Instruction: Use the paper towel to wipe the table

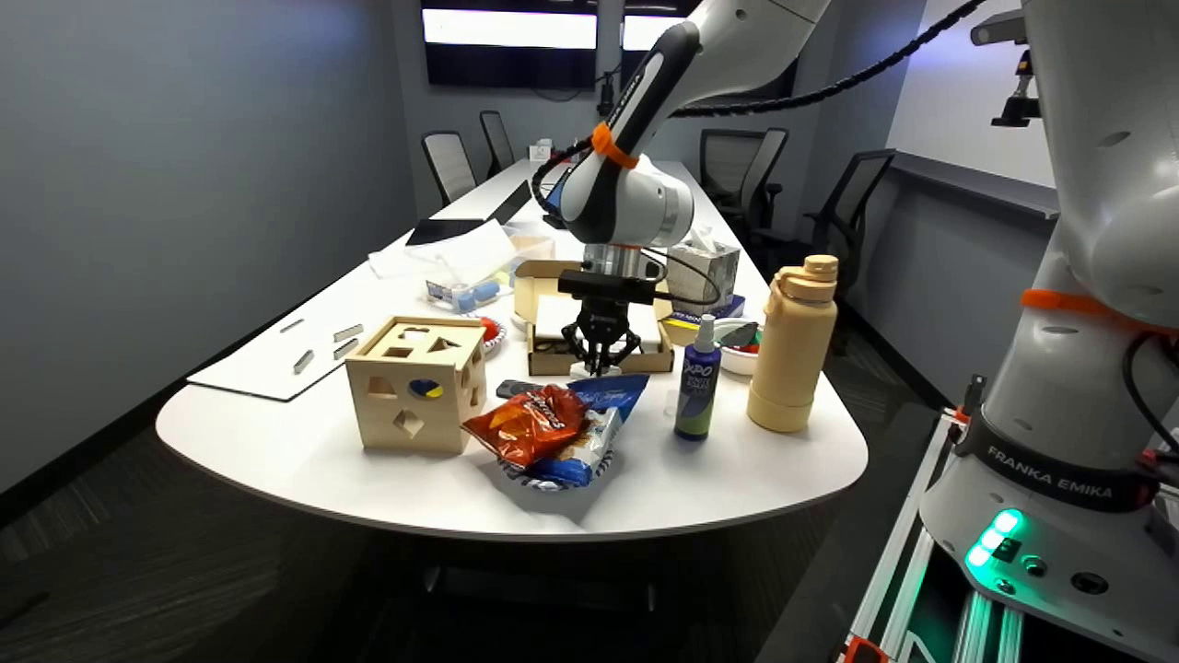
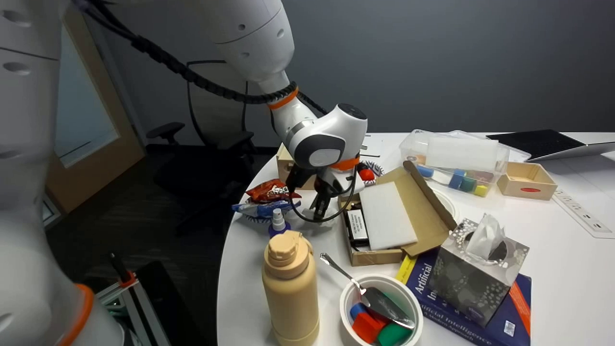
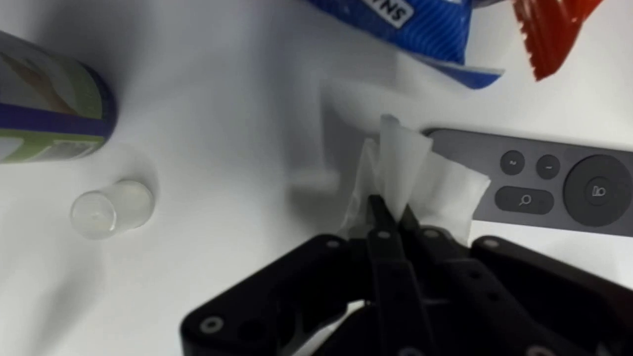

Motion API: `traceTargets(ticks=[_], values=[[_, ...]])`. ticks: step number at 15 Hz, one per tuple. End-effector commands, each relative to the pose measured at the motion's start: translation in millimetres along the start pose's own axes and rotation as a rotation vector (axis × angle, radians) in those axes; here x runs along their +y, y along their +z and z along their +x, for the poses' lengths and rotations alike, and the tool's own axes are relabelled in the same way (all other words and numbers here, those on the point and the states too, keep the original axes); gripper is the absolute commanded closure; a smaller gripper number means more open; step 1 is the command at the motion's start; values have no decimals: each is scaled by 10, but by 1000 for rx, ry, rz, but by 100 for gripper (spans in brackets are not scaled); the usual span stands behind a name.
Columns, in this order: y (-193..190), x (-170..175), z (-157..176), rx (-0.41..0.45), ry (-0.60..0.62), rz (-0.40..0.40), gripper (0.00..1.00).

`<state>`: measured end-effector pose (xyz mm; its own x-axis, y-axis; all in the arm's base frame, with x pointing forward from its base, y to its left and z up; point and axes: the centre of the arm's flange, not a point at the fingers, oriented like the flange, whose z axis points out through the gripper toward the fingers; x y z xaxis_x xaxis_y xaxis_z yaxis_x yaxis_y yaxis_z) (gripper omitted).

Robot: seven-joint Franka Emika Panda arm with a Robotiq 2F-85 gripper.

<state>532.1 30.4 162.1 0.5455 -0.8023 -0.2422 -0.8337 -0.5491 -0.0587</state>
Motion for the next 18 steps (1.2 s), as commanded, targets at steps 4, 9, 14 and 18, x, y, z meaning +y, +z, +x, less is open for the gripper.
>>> traceTargets(ticks=[4, 9, 14, 18], values=[[187, -103, 245, -8, 52, -35, 99], [208, 74, 279, -6, 126, -53, 99], [263, 263, 364, -30, 232, -97, 99], [335, 289, 339, -91, 213, -173, 99]])
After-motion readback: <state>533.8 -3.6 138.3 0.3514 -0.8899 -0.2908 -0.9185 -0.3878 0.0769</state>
